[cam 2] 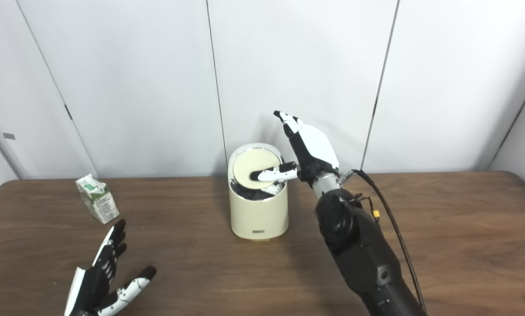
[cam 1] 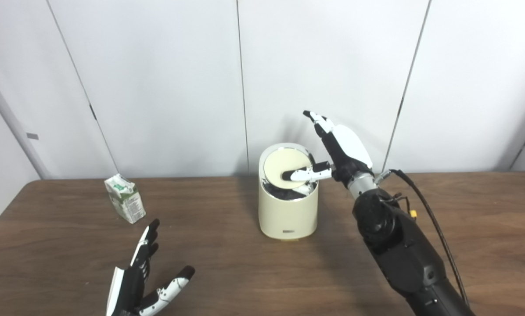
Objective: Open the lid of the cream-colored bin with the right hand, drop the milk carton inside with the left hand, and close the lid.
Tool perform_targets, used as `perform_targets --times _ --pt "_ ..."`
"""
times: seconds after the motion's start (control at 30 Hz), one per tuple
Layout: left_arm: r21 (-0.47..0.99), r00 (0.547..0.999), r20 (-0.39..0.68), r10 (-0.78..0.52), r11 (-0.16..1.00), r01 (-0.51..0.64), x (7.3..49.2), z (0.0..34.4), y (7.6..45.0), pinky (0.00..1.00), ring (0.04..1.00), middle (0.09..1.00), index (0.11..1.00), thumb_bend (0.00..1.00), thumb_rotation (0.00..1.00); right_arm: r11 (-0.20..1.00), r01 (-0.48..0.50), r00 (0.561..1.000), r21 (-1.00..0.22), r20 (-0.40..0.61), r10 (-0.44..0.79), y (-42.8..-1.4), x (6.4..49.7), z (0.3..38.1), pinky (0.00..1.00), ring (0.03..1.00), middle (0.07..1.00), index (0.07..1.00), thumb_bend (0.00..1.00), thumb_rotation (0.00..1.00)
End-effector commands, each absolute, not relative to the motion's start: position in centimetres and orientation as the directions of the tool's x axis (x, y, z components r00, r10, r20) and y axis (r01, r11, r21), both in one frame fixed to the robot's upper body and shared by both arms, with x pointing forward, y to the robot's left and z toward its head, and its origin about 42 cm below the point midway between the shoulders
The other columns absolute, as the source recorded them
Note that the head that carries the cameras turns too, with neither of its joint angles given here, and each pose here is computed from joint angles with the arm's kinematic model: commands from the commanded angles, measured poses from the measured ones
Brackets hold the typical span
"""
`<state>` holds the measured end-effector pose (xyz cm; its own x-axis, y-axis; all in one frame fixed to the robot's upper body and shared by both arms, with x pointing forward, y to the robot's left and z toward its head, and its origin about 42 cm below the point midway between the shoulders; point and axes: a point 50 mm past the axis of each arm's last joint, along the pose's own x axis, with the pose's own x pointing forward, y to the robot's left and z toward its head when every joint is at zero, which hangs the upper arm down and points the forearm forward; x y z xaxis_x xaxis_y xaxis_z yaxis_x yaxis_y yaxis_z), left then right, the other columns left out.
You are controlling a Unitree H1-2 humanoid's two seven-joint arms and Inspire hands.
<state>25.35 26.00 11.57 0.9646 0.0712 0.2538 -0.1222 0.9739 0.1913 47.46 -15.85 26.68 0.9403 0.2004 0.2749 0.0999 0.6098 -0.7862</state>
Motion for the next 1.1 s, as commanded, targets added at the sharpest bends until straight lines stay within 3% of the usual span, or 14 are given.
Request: perform_targets --times 0.0,0.37,0.53,0.7,0.9,1.07 --pt "0.152 0.974 0.21 0.091 0.981 -0.124 24.5 9.8 25.1 0.97 0.989 0.991 1.0 0.72 0.33 0.582 0.151 0.914 -0.799 0.337 0.226 -15.7 47.8 29.2 0.96 1.0 0.981 0.976 0.89 0.32" --pt "0.15 0.973 0.212 0.09 0.981 -0.123 24.5 9.8 25.3 0.97 0.977 0.981 0.987 0.71 0.33 0.527 0.168 0.917 -0.833 0.328 0.227 -16.4 47.2 29.0 0.99 1.0 0.998 0.956 0.88 0.26" --pt "0.167 0.973 0.21 0.093 0.977 -0.13 24.4 9.8 25.3 0.94 0.968 0.972 0.982 0.72 0.36 0.445 0.195 0.909 -0.874 0.332 0.252 -16.5 47.1 29.0 1.0 1.0 0.997 0.96 0.89 0.25" --pt "0.135 0.974 0.209 0.09 0.984 -0.12 24.5 9.8 25.2 0.98 0.99 0.982 0.984 0.73 0.33 0.384 0.216 0.906 -0.898 0.331 0.264 -16.4 47.2 29.2 1.0 1.0 1.0 0.966 0.93 0.18" --pt "0.163 0.974 0.205 0.095 0.978 -0.13 24.4 9.9 25.1 0.96 0.971 0.968 0.976 0.73 0.35 0.491 0.177 0.909 -0.853 0.333 0.251 -16.4 47.0 29.3 1.0 1.0 0.995 0.959 0.91 0.23" --pt "0.164 0.974 0.206 0.095 0.978 -0.13 24.3 9.9 25.0 0.95 0.971 0.967 0.982 0.73 0.36 0.748 0.095 0.915 -0.656 0.354 0.194 -16.8 46.6 30.3 0.91 0.961 0.961 0.944 0.79 0.33"
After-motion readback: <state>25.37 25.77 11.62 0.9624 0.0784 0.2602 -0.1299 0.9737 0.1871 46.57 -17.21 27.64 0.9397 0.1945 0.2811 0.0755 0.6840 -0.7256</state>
